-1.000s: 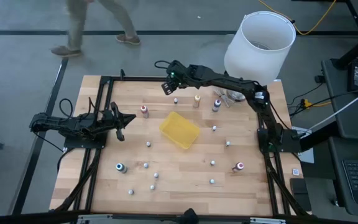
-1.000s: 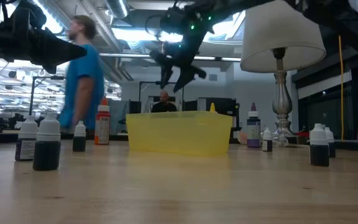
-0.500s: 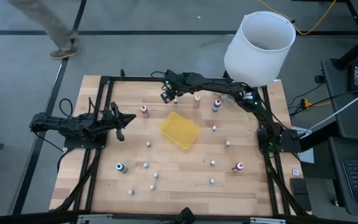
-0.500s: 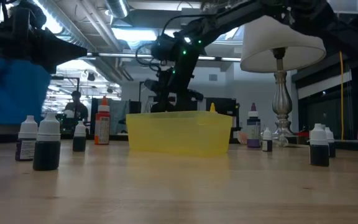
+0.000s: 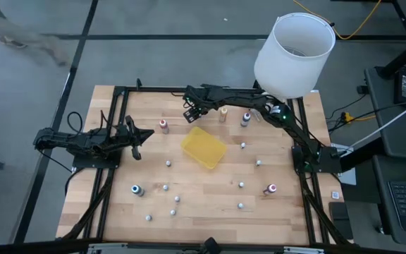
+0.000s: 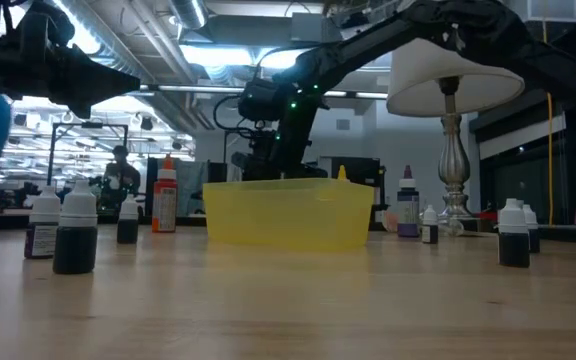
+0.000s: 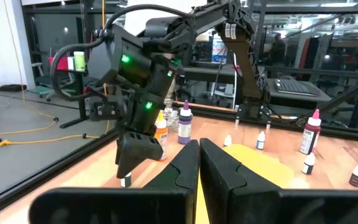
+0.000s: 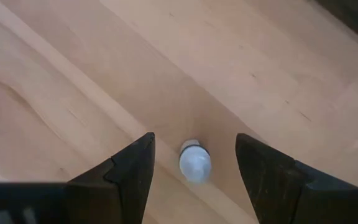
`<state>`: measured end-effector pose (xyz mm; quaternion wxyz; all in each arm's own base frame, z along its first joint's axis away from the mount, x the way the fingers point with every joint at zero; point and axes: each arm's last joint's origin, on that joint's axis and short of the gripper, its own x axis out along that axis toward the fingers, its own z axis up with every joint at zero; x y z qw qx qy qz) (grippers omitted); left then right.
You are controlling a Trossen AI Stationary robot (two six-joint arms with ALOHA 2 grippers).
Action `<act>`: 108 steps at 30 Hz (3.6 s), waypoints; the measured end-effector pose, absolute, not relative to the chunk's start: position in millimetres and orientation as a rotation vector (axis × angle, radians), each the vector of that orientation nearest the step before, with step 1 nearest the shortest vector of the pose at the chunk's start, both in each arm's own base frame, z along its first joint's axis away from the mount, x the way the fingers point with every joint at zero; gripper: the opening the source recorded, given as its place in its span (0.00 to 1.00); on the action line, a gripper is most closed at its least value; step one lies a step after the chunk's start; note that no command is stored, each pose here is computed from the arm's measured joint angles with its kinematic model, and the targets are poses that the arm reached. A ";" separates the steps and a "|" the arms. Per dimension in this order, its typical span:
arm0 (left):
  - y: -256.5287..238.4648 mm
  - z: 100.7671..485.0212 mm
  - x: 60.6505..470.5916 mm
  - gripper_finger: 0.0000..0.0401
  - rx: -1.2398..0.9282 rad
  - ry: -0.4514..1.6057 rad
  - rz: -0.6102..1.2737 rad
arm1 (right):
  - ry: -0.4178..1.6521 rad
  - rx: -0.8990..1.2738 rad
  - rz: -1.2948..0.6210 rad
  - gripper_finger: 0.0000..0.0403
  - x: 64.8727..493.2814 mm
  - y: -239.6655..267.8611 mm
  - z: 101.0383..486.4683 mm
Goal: Pick & Place food coloring
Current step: Put the small black food coloring bottle into the yellow bin
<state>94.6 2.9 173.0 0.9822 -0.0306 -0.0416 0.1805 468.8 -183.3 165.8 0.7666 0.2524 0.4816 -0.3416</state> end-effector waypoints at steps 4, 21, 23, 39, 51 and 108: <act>2.9 173.0 94.6 0.02 -0.062 -0.084 0.363 | 1.077 0.553 -0.735 0.56 466.3 -181.4 159.5; 2.9 173.0 94.6 0.02 -0.062 -0.084 0.363 | 1.093 0.531 -0.707 0.49 467.4 -177.1 159.5; 2.9 173.0 94.6 0.02 -0.062 -0.084 0.363 | 1.093 0.531 -0.707 0.46 467.4 -177.1 159.5; 2.9 173.0 94.6 0.03 -0.062 -0.084 0.363 | 1.105 0.468 -0.700 0.15 467.2 -177.8 159.8; 2.9 173.0 94.6 0.02 -0.062 -0.083 0.363 | 1.121 0.433 -0.675 0.18 462.8 -172.6 175.9; 2.9 173.0 94.6 0.03 -0.062 -0.084 0.363 | 1.242 -0.047 -0.139 0.17 429.5 40.4 295.2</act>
